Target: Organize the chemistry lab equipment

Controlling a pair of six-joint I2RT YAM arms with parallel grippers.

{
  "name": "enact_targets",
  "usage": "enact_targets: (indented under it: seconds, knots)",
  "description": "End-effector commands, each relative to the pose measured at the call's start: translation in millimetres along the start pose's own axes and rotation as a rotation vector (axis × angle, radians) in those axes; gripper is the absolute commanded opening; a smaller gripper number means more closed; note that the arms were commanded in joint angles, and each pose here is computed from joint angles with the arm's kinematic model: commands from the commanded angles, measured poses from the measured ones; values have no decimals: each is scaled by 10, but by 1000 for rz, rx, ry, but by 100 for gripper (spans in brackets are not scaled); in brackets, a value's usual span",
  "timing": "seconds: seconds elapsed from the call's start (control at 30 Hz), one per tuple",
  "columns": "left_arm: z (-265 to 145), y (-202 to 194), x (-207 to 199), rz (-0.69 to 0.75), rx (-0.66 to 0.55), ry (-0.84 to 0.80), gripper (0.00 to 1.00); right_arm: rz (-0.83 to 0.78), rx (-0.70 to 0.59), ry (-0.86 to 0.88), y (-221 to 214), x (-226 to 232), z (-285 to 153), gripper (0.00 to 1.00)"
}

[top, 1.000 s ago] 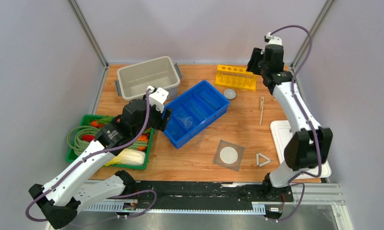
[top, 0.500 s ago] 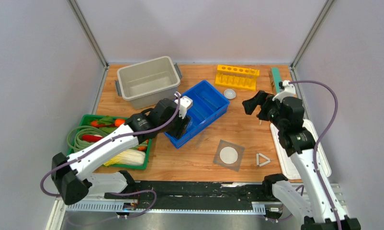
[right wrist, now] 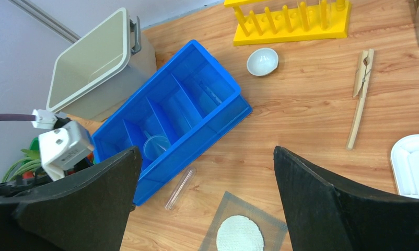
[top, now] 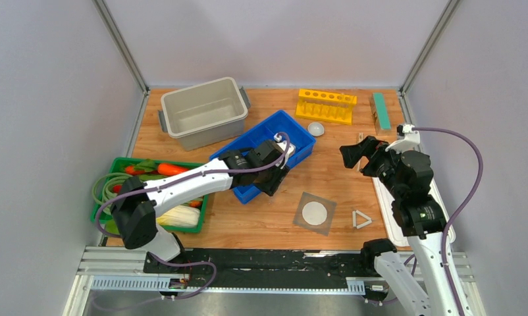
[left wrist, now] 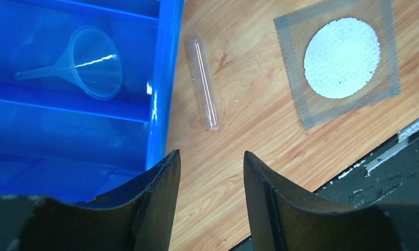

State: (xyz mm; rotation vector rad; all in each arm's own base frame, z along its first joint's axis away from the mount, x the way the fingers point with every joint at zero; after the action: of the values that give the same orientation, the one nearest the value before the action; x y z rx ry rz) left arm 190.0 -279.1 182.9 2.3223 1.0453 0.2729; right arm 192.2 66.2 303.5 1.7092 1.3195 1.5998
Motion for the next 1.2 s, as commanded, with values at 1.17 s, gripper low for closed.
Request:
enact_targets:
  seconds: [1.17]
  knots:
    - [975,-462,-172,-53,219,10,40,-39,-53,-5,111,22,-92,100]
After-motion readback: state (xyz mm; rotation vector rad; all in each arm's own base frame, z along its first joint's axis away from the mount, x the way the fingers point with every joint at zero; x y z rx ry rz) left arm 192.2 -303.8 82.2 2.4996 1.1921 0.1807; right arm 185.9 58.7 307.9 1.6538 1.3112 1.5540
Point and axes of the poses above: each gripper's point midway between its finger pads, its own z axis out along the fingers, its own x axis along the line the jaws close on, y = z × x, the point moved 6 cm from there along -z, back along the fingers, and after that the axes turned 2 degrees about z, right-handed, at the moved point
